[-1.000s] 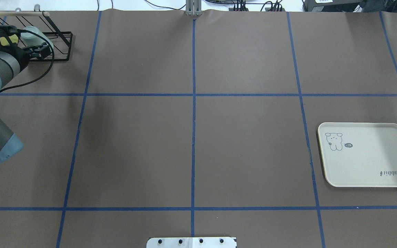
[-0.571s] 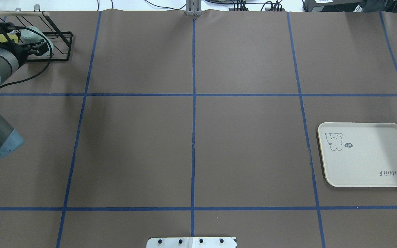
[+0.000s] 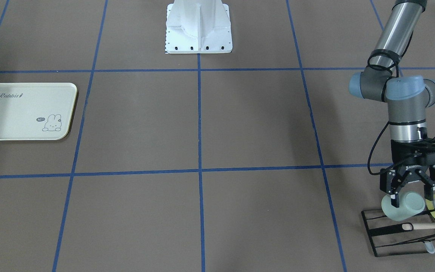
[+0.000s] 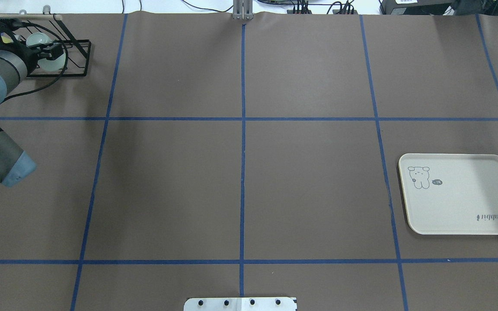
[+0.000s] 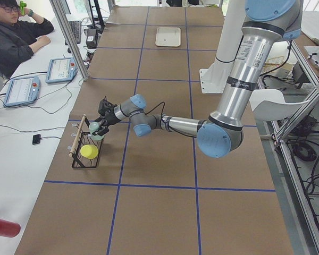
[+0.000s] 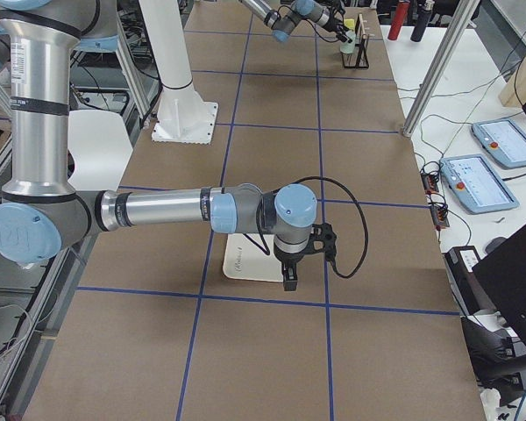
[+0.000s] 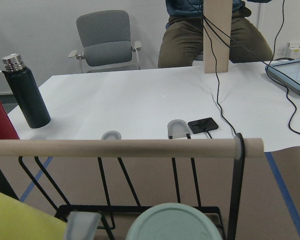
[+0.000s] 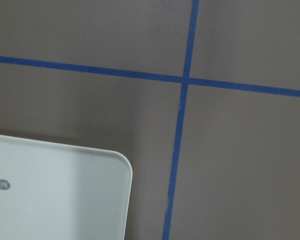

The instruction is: Left arm grabs green cup and hands to right arm on tray

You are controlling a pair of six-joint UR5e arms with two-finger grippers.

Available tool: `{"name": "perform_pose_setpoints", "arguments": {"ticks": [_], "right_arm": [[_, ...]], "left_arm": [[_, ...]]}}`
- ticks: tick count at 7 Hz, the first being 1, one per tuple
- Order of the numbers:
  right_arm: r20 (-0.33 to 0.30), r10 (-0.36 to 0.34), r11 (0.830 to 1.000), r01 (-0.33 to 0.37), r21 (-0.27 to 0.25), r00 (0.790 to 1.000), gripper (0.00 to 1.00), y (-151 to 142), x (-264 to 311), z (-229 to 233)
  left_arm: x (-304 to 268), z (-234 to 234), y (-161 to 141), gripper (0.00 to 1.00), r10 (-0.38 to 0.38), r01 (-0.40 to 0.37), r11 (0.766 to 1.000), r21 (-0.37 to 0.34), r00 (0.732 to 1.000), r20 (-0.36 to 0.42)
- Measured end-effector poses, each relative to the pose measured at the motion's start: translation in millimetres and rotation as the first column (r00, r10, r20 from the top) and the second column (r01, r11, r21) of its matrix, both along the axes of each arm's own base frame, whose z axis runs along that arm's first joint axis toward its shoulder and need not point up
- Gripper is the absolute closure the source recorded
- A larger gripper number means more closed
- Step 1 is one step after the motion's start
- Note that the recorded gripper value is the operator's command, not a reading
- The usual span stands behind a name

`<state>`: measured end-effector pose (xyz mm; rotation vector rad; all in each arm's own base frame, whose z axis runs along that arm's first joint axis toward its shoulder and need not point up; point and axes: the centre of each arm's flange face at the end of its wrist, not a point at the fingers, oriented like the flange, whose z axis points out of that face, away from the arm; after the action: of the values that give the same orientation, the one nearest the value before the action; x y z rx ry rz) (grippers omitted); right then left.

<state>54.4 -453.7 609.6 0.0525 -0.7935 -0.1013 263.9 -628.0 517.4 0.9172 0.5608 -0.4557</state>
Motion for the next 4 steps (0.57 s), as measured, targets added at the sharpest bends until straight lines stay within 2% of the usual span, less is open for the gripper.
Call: {"name": "perform_pose_setpoints", "arguments": {"ticks": [4], "right_arm": [[0.0,0.0,1.0,0.0,0.001,1.0,0.01,0.0,0.0,-0.1]], "left_arm": [[3.6,9.7,-8.1,0.12,-0.003,0.003,1.0,0.006,1.0,-0.007]]}}
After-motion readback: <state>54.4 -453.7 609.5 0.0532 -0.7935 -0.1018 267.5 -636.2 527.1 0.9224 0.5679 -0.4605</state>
